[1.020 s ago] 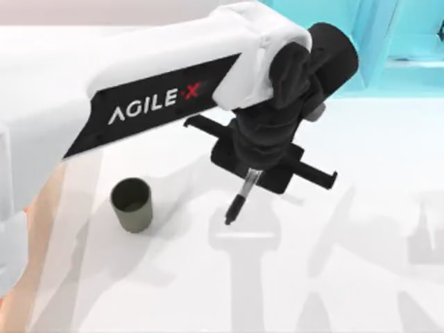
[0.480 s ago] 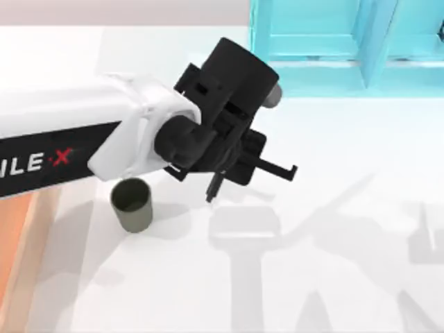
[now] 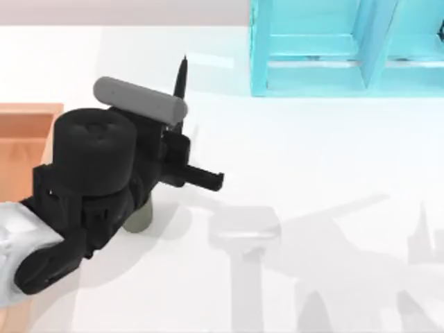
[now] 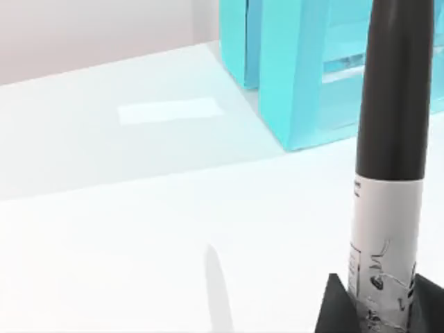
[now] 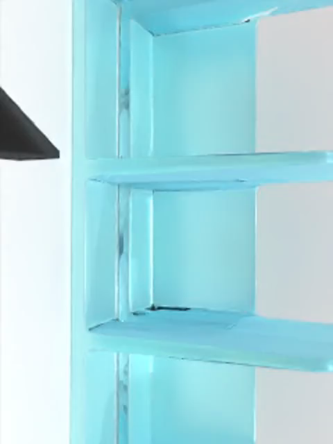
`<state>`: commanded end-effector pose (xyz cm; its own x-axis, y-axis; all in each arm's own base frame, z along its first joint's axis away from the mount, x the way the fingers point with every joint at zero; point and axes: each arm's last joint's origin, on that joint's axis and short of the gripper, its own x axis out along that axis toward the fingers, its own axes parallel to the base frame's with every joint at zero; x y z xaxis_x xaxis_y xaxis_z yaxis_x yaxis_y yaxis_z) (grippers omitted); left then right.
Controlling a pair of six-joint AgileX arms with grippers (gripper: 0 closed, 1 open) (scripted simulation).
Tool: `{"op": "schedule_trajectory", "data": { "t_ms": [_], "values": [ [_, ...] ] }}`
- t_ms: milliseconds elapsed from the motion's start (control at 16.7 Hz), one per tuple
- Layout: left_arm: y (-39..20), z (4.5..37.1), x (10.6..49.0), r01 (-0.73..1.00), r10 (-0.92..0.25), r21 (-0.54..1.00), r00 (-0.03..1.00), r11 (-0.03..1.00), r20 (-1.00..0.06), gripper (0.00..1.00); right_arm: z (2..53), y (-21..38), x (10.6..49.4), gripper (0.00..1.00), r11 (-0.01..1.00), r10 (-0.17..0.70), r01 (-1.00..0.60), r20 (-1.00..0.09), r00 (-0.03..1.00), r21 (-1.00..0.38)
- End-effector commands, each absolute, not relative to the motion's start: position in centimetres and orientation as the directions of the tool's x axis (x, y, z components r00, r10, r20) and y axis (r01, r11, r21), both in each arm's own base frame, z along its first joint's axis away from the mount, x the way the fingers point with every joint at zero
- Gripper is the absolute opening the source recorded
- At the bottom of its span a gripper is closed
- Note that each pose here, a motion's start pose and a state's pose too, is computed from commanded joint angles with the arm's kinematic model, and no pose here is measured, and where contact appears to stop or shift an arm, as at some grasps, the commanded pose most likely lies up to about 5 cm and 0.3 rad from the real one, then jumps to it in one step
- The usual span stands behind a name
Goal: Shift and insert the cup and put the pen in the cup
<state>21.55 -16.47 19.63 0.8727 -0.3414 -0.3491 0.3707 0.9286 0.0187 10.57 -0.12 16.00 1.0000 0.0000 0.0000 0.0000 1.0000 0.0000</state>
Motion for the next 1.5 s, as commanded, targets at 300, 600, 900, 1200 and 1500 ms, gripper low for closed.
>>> {"op": "schedule_trajectory", "data": {
  "t_ms": [300,600,900,1200,1500],
  "values": [
    [-11.9,18.8,17.6,0.339,-0.338,0.001,0.94,0.941,-0.042,0.0,16.0,-0.1,10.6,1.0,1.0,0.0,0.0,0.0,1.0,0.0],
    [-9.3,18.0,14.9,0.316,-0.312,-0.001,0.939,0.949,0.146,0.0,16.0,-0.1,10.6,1.0,1.0,0.0,0.0,0.0,1.0,0.0],
    [-9.1,17.9,14.6,0.312,-0.308,-0.001,0.937,0.95,0.167,0.0,16.0,-0.1,10.6,1.0,1.0,0.0,0.0,0.0,1.0,0.0],
    [-9.3,18.0,15.0,0.317,-0.312,-0.001,0.934,0.948,0.172,0.0,16.0,-0.1,10.6,1.0,1.0,0.0,0.0,0.0,1.0,0.0],
    [-10.0,17.3,17.0,0.313,-0.309,0.001,0.937,0.95,0.164,0.0,16.0,-0.1,10.6,1.0,1.0,0.0,0.0,0.0,1.0,0.0]
  ]
}}
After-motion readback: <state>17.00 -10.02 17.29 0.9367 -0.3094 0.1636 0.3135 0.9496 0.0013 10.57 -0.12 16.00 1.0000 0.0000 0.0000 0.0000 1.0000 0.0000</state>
